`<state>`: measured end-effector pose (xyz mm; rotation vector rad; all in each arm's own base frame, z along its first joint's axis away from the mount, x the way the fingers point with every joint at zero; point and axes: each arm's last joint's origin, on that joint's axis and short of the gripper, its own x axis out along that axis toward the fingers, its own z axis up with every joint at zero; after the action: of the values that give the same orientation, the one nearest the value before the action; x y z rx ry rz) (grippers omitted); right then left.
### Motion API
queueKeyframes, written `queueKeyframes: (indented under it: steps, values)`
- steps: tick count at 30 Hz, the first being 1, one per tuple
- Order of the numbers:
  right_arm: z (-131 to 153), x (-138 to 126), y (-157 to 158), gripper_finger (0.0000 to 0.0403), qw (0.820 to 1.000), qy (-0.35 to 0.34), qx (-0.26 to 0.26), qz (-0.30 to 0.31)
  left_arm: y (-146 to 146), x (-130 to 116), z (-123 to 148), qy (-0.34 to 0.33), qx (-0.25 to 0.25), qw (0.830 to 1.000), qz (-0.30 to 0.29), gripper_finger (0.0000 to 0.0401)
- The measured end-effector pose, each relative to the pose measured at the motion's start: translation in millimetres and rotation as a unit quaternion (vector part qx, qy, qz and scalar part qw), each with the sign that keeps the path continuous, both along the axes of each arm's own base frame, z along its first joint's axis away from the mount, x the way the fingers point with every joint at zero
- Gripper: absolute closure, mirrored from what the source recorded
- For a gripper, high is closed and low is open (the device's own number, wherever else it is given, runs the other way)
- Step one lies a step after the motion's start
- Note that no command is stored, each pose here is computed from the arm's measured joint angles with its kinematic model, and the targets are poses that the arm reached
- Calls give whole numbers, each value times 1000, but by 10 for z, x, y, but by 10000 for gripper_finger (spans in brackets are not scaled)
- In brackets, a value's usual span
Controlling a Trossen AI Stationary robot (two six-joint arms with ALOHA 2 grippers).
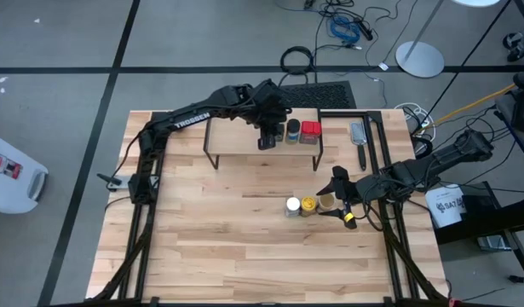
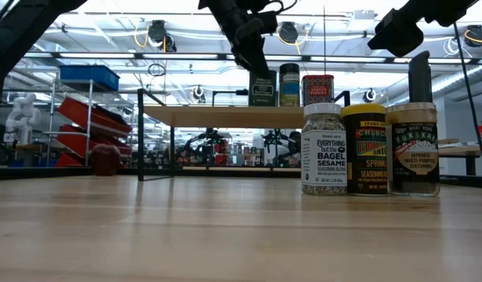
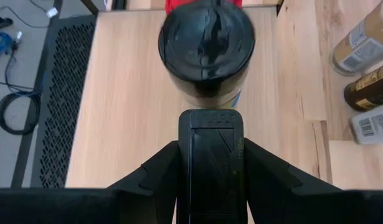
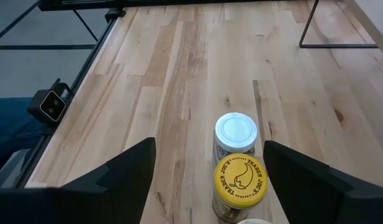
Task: Shelf spices
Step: Put the black seasoning can on the shelf, then put the white seasoning bottle on the shelf
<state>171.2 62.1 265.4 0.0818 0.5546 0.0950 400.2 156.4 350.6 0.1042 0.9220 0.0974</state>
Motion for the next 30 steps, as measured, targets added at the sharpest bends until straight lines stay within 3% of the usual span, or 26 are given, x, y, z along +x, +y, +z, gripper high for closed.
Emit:
queueKeyframes:
  steps: [10, 21, 30]
  values:
    - [-1, -1, 0, 117, 1000, 1, 2, -1, 11, 30, -61, 8, -3, 1000, -3, 239]
    - [-1, -1, 0, 117, 1000, 1, 2, -1, -18, 19, -49, 12, -5, 1000, -1, 144]
    - [-1, -1, 0, 117, 1000, 0, 2, -1, -258, -166, 327, -11, 59, 998, 18, 129]
